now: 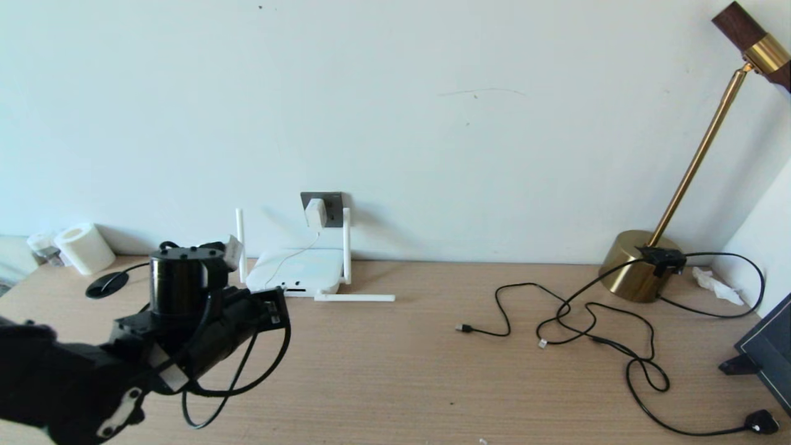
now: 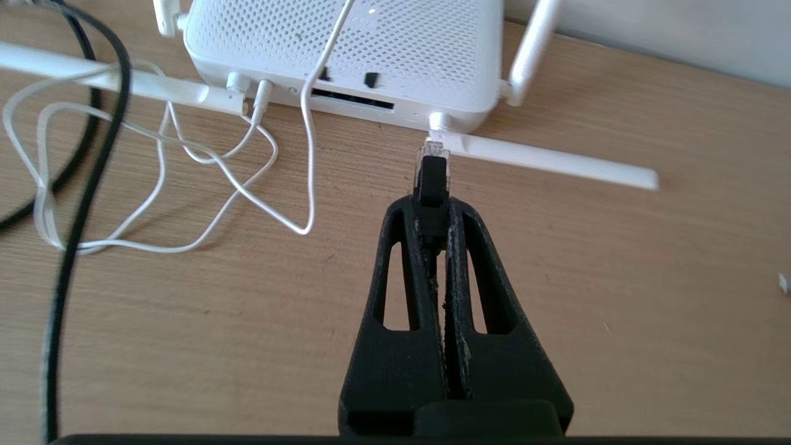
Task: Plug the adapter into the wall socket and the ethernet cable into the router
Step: Align cable and router interface
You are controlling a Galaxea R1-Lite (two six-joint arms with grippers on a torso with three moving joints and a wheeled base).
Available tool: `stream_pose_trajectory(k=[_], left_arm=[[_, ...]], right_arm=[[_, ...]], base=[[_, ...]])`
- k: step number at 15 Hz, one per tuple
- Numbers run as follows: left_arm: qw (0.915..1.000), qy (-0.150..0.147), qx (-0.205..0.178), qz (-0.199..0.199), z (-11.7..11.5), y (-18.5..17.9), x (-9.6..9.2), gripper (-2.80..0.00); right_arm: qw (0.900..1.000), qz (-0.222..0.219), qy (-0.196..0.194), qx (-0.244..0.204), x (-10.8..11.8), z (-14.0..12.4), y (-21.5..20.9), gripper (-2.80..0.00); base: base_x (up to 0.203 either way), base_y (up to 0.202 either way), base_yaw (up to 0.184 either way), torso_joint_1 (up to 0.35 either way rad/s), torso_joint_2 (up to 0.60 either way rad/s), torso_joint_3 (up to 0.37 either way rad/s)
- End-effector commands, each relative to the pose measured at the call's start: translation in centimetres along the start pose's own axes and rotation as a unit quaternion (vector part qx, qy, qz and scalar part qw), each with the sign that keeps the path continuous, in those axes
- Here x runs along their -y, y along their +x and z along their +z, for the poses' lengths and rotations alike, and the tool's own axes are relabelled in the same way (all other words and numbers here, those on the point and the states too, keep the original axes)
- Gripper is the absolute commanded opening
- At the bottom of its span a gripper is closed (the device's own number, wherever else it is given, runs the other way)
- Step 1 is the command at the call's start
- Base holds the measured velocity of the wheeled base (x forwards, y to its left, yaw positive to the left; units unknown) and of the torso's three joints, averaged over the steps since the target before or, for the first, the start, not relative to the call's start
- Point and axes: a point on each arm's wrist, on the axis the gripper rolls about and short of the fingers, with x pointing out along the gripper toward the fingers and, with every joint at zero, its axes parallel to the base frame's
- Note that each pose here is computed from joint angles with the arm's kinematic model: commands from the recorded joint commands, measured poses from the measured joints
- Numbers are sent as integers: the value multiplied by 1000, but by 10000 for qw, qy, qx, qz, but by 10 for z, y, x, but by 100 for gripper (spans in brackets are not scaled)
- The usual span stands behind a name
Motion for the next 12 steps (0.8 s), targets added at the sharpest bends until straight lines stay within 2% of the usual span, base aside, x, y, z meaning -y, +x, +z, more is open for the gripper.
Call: stream_pose_trajectory(k=[1,3,5,7,8,9,10,11,12], left_arm=[[9996,18,-263,127,-26,30,2,-280],[9994,-21,-306,155,-32,36,3,-280],[9990,9,-384,209,-39,42,4,-280],[9991,-18,-259,323,-46,53,4,-280],[9993,-62,-109,348,-49,58,4,-280],[9993,-77,-25,370,-53,62,3,-280],[9991,-59,-53,407,-57,65,2,-280],[9990,-41,-107,438,-61,65,2,-280],[9989,-42,-113,443,-62,63,1,-280]], right_arm=[[9998,201,-32,-21,-2,-29,9,-280],[9975,637,24,295,-4,-38,14,-280],[9975,639,-5,300,-4,-38,14,-280],[9989,394,-60,252,-3,-39,14,-280],[9988,461,-85,122,-3,-40,14,-280],[9964,822,-57,-196,-4,-40,15,-280],[9898,1341,-32,-476,-5,-40,16,-280],[9824,1752,-2,-648,-6,-39,17,-280],[9780,1979,19,-666,-7,-39,17,-280]], base=[[0,0,0,0,0,0],[0,0,0,0,0,0],[0,0,0,0,0,0],[0,0,0,0,0,0],[0,0,0,0,0,0],[0,0,0,0,0,0],[0,0,0,0,0,0],[0,0,0,0,0,0],[0,0,0,0,0,0]])
